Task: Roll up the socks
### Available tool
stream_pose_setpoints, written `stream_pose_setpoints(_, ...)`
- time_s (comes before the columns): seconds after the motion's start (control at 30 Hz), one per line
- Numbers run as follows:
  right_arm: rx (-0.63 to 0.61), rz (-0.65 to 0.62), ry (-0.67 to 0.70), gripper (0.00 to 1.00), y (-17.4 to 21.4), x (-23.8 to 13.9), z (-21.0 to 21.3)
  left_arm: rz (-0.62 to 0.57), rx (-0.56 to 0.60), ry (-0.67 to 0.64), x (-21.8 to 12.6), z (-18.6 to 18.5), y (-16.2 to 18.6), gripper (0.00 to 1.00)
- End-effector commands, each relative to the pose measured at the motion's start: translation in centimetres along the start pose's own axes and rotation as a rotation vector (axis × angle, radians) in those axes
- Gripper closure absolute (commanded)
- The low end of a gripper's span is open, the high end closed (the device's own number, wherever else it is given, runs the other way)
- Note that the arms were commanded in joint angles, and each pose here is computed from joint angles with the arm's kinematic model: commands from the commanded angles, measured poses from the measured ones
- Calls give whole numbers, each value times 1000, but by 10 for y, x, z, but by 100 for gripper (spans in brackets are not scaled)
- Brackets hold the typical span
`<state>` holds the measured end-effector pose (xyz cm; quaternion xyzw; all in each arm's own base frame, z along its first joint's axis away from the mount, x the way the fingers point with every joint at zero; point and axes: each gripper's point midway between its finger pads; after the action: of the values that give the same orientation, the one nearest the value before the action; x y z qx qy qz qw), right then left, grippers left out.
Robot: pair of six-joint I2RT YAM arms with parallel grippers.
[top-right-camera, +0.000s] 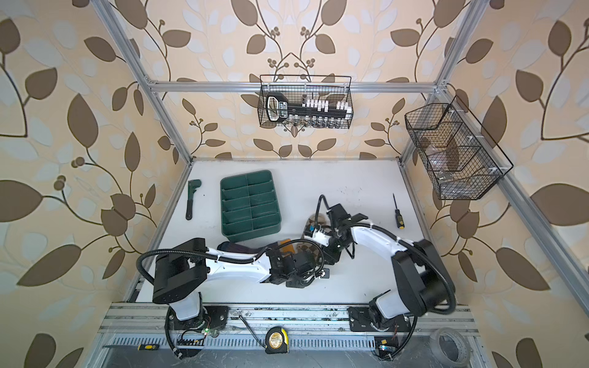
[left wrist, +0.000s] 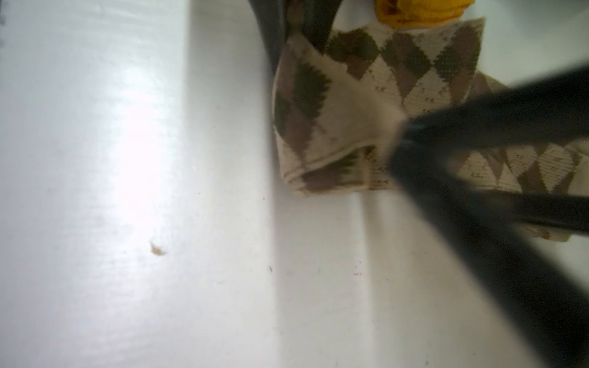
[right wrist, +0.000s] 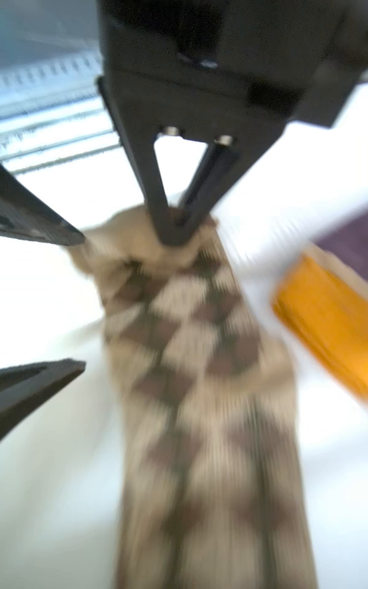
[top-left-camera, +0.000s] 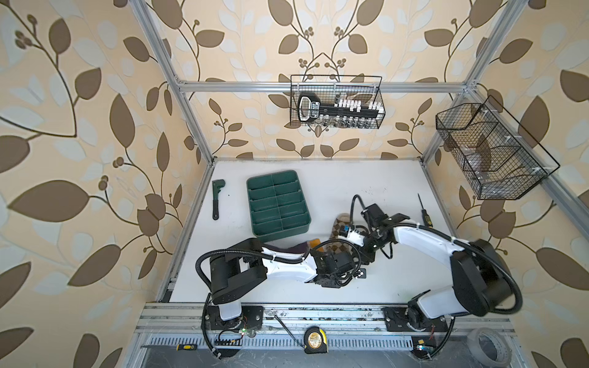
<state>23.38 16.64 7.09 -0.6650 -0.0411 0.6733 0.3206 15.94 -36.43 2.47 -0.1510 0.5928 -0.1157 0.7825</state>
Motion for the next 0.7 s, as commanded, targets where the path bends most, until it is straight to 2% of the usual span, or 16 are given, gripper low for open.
stream_pose_setpoints(0.0,106,-136,253,36,-9,-37,-49,147,-19,196,9,-34,34,100)
stream_pose_setpoints(0.13,254,-223,554,35,-7,-89,-103,196,-67,290,9,-40,36,100)
stream_pose_setpoints(0.23,322,-263,717,35,-5,-125,-123,245,-109,372,7,-43,39,100)
stream_pose_setpoints(0.37,299,-407,862,40,-22,-175,-116,268,-213,546,-1,-48,38,100)
stream_pose_setpoints(0.43,243,-516,917,44,-36,-198,-97,285,-273,650,-4,-49,38,100)
stream_pose_setpoints(0.53,68,-626,905,43,-49,-215,-50,337,-339,761,-3,-47,39,100)
stream_pose_setpoints(0.6,-97,-653,850,44,-52,-213,-13,356,-377,815,-3,-43,38,100)
stream_pose_setpoints(0.67,-273,-626,778,45,-47,-200,23,348,-416,858,-2,-37,34,100)
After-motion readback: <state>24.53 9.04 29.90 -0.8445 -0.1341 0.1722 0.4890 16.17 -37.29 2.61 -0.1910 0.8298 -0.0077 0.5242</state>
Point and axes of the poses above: each gripper's point midway between its finger pads, its own x axis out along the fingers, its own z axis along the line the jaws close on, y = z × x, and after that the axes turned 6 degrees about -x, right-handed
